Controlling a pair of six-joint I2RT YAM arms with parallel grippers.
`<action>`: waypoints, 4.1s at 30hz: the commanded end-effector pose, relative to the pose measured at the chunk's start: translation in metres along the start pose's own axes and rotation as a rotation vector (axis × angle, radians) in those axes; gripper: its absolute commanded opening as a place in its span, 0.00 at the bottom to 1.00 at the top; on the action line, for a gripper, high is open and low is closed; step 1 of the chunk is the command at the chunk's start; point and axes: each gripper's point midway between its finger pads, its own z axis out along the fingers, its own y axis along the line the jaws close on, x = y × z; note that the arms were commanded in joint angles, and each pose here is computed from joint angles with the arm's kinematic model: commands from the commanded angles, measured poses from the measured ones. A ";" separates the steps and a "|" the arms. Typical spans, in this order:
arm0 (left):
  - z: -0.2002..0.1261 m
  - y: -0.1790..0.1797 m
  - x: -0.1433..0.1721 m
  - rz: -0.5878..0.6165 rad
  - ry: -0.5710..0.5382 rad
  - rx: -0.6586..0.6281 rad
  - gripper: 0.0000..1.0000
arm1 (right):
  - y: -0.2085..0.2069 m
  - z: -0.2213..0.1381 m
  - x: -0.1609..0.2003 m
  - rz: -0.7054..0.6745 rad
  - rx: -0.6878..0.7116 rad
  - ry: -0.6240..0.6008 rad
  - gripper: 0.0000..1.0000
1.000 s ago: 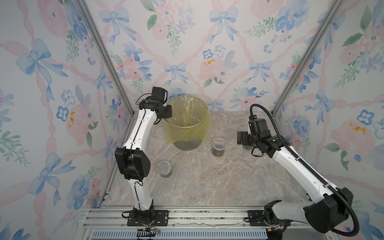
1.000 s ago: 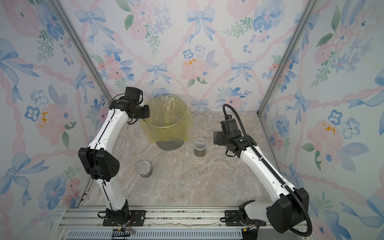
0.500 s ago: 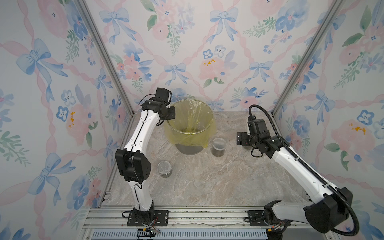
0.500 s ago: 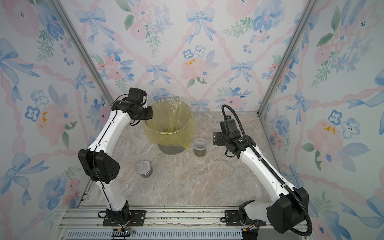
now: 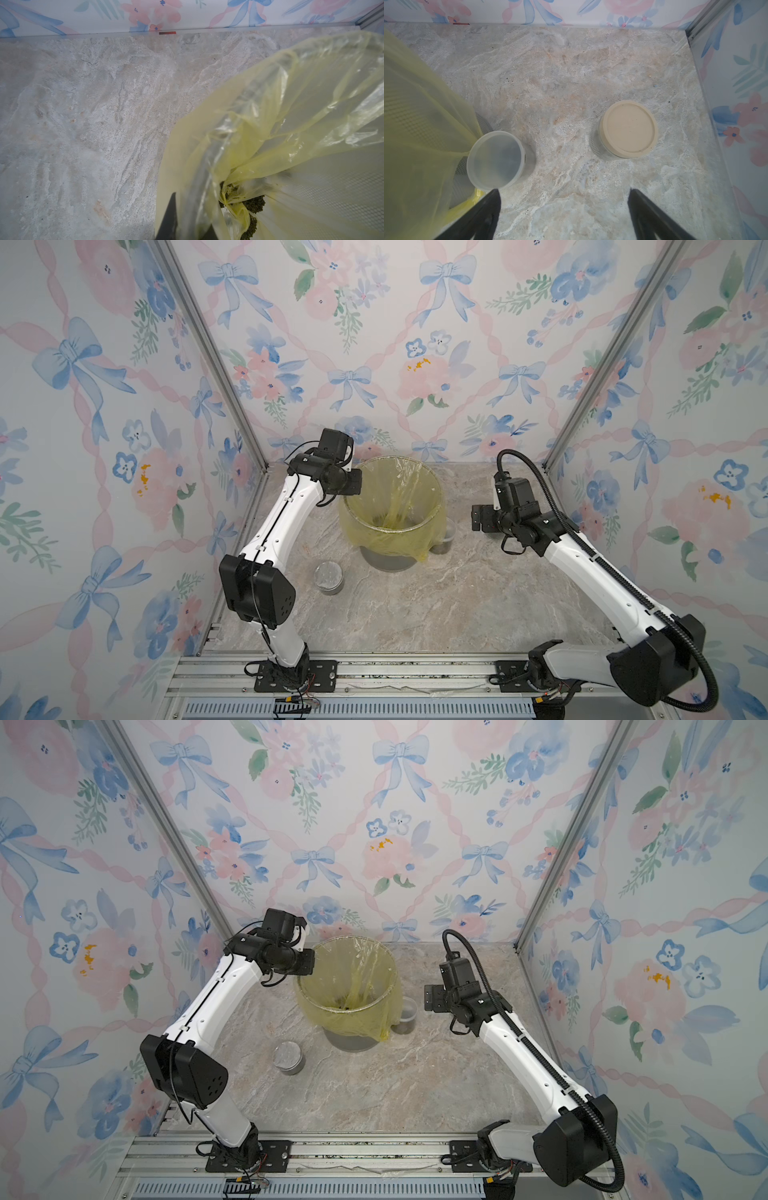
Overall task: Empty moldy tea leaves from jars
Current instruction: Move the trash bin to the center of the board, then pick up the jar from the center of the board.
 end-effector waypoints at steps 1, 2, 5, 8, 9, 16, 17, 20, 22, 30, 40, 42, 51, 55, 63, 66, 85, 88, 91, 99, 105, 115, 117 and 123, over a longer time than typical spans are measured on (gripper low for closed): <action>0.005 -0.018 0.035 0.060 0.115 0.042 0.00 | 0.009 0.007 0.006 0.001 -0.033 0.028 0.97; 0.005 -0.019 0.037 0.063 0.118 0.044 0.00 | 0.009 0.007 0.007 0.002 -0.032 0.032 0.97; 0.005 -0.021 0.042 0.065 0.126 0.042 0.00 | 0.008 0.008 0.008 0.001 -0.031 0.036 0.97; 0.004 -0.021 0.042 0.063 0.122 0.038 0.06 | 0.008 0.007 0.007 0.001 -0.029 0.035 0.97; 0.004 -0.021 0.042 0.063 0.123 0.039 0.13 | 0.007 0.007 0.008 0.004 -0.027 0.036 0.96; -0.003 -0.018 0.036 0.069 0.093 0.014 0.49 | -0.001 0.012 0.013 0.071 -0.042 0.064 0.96; -0.005 -0.018 0.033 0.068 0.082 0.015 0.51 | -0.003 0.012 0.013 0.082 -0.045 0.064 0.97; -0.013 -0.020 0.023 0.079 0.043 0.020 0.62 | -0.008 0.010 0.010 0.095 -0.039 0.062 0.97; -0.023 -0.020 0.011 0.080 -0.010 0.010 0.68 | -0.012 0.008 0.009 0.102 -0.034 0.062 0.97; -0.090 -0.027 -0.030 0.094 -0.281 0.043 0.92 | -0.034 0.001 0.008 0.147 -0.001 0.066 0.97; -0.173 0.002 0.003 0.068 -0.711 -0.014 0.98 | -0.068 0.014 0.011 0.194 0.086 0.095 0.97; -0.177 0.003 0.024 0.053 -0.764 0.026 0.98 | -0.079 0.021 0.013 0.197 0.121 0.113 0.96; -0.155 0.044 0.095 -0.040 -0.856 -0.079 0.98 | -0.093 0.055 0.018 0.221 0.142 0.214 0.97; -0.149 0.049 0.105 -0.041 -0.883 -0.089 0.98 | -0.093 0.066 0.016 0.216 0.137 0.245 0.97; -0.139 0.045 0.110 0.001 -0.862 -0.083 0.98 | -0.099 0.095 0.022 0.204 0.176 0.322 0.96; -0.138 0.043 0.113 0.012 -0.862 -0.071 0.98 | -0.099 0.105 0.026 0.199 0.183 0.352 0.97; -0.140 0.034 0.116 0.034 -0.866 -0.034 0.98 | -0.107 0.141 0.037 0.153 0.193 0.459 0.98; -0.139 0.035 0.117 0.037 -0.862 -0.037 0.98 | -0.107 0.142 0.037 0.149 0.192 0.463 0.99; -0.138 0.035 0.117 0.037 -0.860 -0.038 0.98 | -0.107 0.143 0.037 0.146 0.192 0.466 0.99; -0.138 0.034 0.118 0.045 -0.856 -0.035 0.98 | -0.104 0.150 0.041 0.136 0.193 0.494 0.88; -0.139 0.033 0.118 0.048 -0.855 -0.032 0.98 | -0.104 0.148 0.039 0.130 0.197 0.497 0.70; -0.153 0.023 0.104 0.064 -0.871 0.010 0.98 | -0.096 0.112 0.014 0.149 0.187 0.425 0.47; -0.160 0.015 0.099 0.076 -0.893 0.051 0.98 | -0.093 0.098 0.002 0.168 0.168 0.397 0.45; -0.195 -0.015 0.078 0.170 -0.995 0.183 0.98 | -0.082 0.044 -0.036 0.190 0.093 0.311 0.37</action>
